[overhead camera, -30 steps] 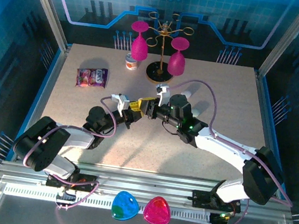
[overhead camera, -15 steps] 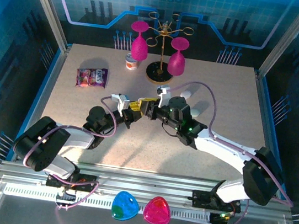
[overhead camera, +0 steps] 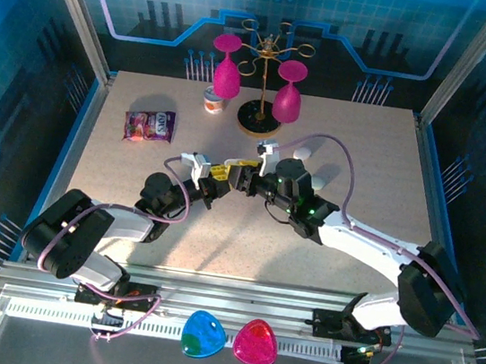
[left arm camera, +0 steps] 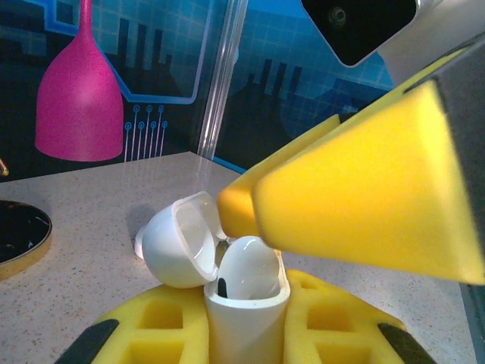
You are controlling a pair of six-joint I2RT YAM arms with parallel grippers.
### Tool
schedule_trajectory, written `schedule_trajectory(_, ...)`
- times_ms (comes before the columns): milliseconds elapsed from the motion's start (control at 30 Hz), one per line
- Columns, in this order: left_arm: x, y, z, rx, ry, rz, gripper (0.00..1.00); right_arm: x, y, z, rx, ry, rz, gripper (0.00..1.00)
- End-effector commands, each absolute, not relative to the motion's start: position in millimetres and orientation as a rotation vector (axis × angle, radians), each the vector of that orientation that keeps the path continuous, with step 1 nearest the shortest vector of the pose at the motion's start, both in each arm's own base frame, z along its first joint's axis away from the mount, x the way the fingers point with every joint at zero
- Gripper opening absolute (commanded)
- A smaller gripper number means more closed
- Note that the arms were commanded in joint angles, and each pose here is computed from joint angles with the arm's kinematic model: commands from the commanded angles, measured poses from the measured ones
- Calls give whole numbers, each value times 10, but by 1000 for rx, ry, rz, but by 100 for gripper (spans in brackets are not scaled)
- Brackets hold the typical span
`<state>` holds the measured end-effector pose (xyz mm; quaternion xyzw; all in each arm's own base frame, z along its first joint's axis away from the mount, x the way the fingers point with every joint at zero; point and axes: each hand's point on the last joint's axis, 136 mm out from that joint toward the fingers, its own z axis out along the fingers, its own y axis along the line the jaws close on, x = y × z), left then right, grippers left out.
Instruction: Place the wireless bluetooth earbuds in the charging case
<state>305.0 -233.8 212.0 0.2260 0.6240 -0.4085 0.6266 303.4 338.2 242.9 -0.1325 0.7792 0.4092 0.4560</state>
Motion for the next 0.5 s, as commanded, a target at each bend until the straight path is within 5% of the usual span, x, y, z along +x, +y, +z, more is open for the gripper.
schedule_trajectory(0,2991,-2347,2368,567,1312,-897,6,2907,3331,2599,-353,1892,1026,49)
schedule_trajectory(200,3000,-2182,2372,535,1311,-839,7,2959,2970,2646,-253,1877,959,62)
schedule_trajectory(467,2909,-2014,2528,533,1305,-753,6,3335,2627,2046,-34,2033,921,61)
